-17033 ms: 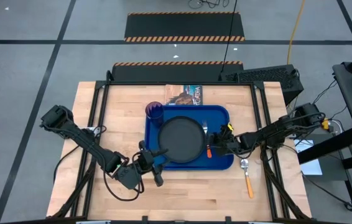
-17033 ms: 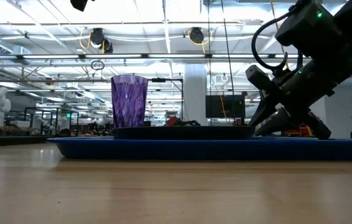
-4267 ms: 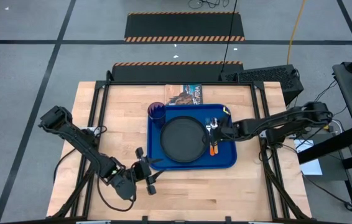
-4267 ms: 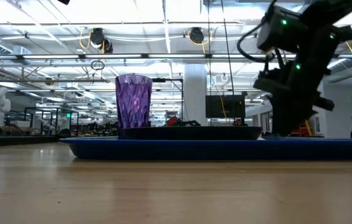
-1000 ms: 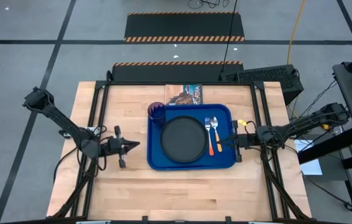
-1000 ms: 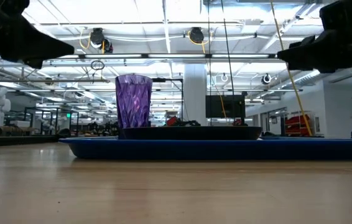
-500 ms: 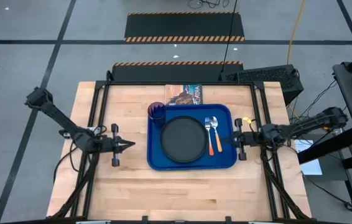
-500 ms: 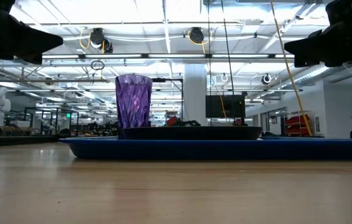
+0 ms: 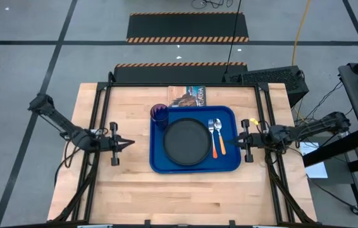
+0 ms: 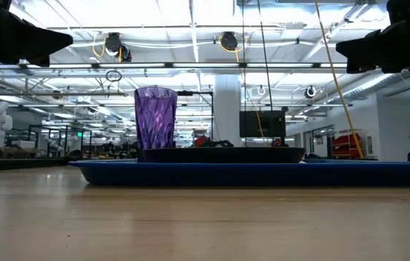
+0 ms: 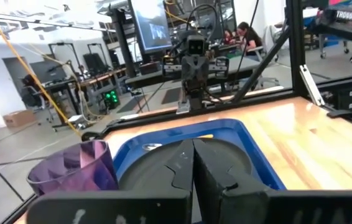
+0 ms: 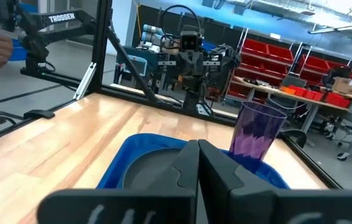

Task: Pick and place plate/cup/fork/spoon on tray
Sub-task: Return to Home Position

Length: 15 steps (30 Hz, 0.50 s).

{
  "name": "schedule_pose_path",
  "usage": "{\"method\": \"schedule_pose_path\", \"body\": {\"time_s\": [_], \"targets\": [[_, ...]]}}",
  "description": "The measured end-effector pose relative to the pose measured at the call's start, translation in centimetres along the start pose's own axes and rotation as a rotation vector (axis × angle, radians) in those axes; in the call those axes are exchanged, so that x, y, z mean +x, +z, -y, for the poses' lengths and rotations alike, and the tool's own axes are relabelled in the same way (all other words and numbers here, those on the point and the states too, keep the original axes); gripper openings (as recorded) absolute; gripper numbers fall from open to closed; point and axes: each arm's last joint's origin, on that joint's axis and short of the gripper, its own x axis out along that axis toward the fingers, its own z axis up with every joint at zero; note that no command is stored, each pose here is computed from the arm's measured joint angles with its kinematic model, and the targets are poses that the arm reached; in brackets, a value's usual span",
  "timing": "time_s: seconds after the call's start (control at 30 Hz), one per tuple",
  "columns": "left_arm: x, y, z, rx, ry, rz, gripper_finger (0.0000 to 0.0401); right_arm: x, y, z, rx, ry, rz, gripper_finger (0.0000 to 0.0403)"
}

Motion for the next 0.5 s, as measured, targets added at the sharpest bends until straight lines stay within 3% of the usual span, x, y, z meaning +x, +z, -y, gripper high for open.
{"method": "schedule_pose_path", "body": {"time_s": [0.5], "targets": [[-0.9,-0.2,-1.4,-0.013,0.022,0.001,0.0012,-0.9,0.2,0.1,-0.048,0.011,0.026,0.0]]}}
